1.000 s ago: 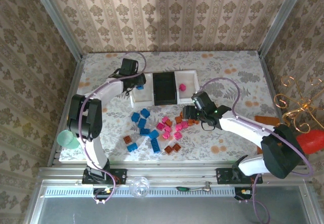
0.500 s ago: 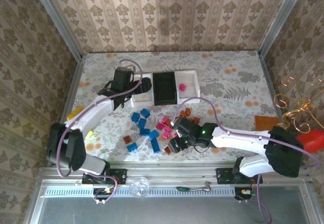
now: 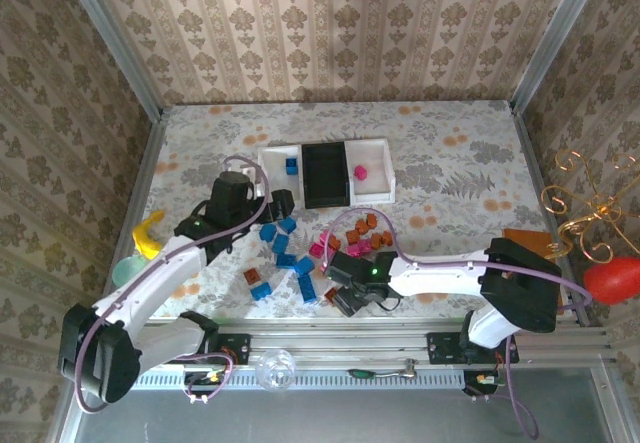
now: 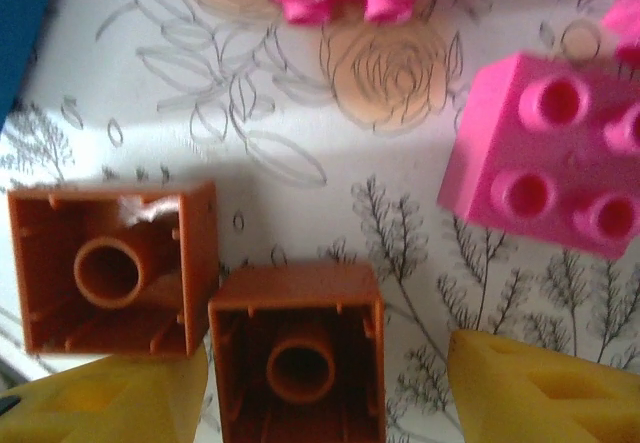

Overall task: Sort the legos into containers by color
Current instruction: Pick up the lego from the bottom-center of the table.

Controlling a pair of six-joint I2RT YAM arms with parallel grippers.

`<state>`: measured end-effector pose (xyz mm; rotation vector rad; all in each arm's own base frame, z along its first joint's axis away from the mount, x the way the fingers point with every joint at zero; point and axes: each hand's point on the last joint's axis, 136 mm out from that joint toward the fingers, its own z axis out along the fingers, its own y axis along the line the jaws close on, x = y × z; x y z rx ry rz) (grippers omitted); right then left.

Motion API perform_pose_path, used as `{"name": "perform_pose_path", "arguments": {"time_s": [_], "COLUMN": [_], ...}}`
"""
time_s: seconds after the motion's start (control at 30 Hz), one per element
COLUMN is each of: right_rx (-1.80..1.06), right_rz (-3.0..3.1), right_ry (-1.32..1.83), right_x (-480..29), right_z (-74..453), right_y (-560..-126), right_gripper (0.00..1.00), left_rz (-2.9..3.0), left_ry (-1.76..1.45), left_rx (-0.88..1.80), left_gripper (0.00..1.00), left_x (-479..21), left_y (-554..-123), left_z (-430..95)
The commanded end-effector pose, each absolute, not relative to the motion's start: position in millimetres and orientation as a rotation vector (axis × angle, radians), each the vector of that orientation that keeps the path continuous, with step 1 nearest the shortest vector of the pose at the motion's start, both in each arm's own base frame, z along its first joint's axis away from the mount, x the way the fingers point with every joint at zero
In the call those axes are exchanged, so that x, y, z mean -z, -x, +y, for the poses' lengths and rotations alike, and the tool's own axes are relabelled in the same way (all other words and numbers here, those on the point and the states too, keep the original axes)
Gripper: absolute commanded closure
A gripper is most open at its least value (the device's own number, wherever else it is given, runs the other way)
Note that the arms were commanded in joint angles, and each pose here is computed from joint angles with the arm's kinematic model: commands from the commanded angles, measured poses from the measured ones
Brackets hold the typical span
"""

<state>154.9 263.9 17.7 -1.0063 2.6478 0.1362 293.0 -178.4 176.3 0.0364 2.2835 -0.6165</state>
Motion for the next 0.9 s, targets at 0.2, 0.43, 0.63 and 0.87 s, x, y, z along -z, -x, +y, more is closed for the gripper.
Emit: {"name": "perform_pose_path", "arguments": {"time_s": [0.2,0.43,0.63,0.87], "right_rx": [-0.085,-0.157,-0.375,-0.303], "right_rz": [2.617,2.562,2.383,2.351], "right_ry": [1.034,1.004,0.704,0.362], "right_x": [-17,-53,-140,-164], "right_z": [266,259,277,288], "right_y": [-162,-165,-236,-361], "right_gripper": [0.59,0.72,0.74,0.73], "left_rz": [2.293,2.283,2.268,2.275], "left_ry": [-0.017,-0.014,0.030,0.054], "left_rx": [0.588,0.591,0.585,0.553], "left_gripper": [0.05,0.00,0.00,0.04], "left_x": [-170,-164,-159,-160], "left_y": [-280,-275,-272,-259], "left_z": [-168,-165,-159,-147]}}
